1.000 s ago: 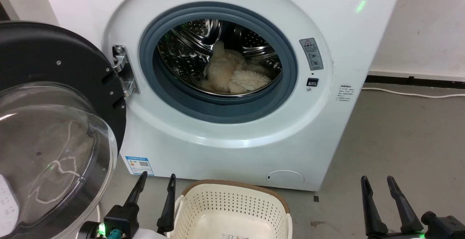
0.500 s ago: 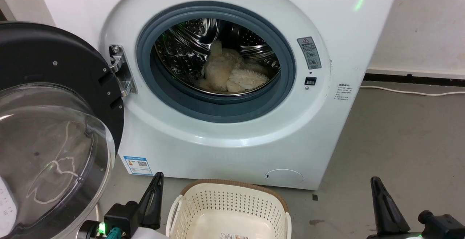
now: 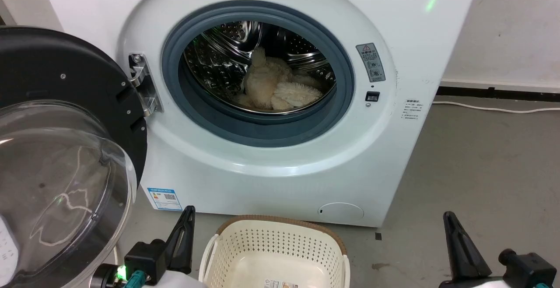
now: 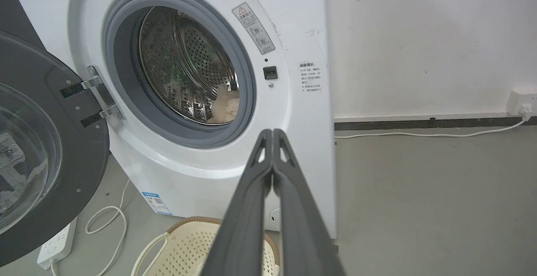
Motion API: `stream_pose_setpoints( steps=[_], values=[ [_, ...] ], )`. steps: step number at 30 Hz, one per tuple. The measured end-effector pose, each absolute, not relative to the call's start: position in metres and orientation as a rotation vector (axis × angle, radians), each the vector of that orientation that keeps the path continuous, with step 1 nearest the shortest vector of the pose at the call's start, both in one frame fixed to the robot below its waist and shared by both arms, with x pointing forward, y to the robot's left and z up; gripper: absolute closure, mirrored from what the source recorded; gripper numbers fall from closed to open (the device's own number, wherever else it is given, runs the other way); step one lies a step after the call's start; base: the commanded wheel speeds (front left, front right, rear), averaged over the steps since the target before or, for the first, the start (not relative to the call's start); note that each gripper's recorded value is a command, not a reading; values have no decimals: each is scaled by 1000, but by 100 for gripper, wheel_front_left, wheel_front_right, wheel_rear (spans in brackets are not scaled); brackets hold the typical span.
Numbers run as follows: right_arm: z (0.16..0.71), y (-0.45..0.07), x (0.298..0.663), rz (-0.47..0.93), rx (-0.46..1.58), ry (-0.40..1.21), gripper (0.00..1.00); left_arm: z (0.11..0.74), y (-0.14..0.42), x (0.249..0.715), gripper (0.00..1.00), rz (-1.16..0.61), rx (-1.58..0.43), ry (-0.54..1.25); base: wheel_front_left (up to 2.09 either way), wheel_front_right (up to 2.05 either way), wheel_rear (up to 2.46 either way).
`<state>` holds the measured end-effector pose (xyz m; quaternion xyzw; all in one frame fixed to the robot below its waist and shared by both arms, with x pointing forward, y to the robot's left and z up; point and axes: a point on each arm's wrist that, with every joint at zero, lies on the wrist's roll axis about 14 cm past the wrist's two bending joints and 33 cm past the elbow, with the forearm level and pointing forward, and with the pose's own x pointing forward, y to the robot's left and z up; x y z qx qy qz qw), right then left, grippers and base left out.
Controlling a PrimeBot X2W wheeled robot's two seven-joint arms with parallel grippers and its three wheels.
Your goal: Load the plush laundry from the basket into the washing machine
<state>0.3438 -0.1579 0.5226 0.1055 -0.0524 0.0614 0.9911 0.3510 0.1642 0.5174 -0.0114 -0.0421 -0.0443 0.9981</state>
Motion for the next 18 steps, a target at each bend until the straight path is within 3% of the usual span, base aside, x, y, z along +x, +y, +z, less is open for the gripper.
stream_pose_setpoints(
  steps=[18],
  values=[
    [522,-157,348,130,166,-83,100,518,166,355,100,-75,-13,-64,0,0,0]
  ],
)
